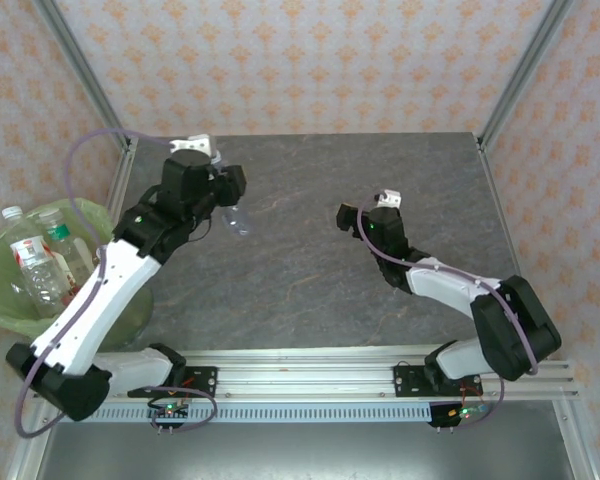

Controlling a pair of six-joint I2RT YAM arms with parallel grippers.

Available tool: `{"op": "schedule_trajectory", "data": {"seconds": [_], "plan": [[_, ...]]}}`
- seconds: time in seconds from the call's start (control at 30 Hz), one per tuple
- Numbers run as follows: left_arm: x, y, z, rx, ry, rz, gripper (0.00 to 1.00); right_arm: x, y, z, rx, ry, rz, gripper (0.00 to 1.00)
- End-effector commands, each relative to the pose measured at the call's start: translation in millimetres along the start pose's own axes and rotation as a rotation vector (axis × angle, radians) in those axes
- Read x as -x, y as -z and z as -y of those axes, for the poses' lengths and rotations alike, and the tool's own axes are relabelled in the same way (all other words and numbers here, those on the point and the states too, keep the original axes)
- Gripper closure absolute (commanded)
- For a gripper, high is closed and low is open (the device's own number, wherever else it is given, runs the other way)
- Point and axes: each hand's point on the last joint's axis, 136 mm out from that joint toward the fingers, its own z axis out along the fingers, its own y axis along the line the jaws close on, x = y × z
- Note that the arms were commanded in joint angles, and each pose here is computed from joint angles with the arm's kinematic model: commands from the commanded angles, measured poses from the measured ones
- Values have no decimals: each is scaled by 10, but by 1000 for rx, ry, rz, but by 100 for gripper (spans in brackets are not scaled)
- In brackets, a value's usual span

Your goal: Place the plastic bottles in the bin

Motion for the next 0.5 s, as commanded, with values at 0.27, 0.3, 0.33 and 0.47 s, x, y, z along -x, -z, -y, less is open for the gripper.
{"op": "schedule_trajectory", "data": {"seconds": [0.27,0.3,0.33,0.47], "plan": [[533,941,-928,362,-82,194,46,89,-158,-135,44,-29,19,1],[567,1000,-986,396,-101,197,46,94,-163,-141,46,-30,20,1],[616,1074,-1066,446,-115,204,46,93,-168,-143,46,-28,20,1],[720,1389,-1409,645,-165,208,46,83,-173,-135,42,-16,17,1]]}}
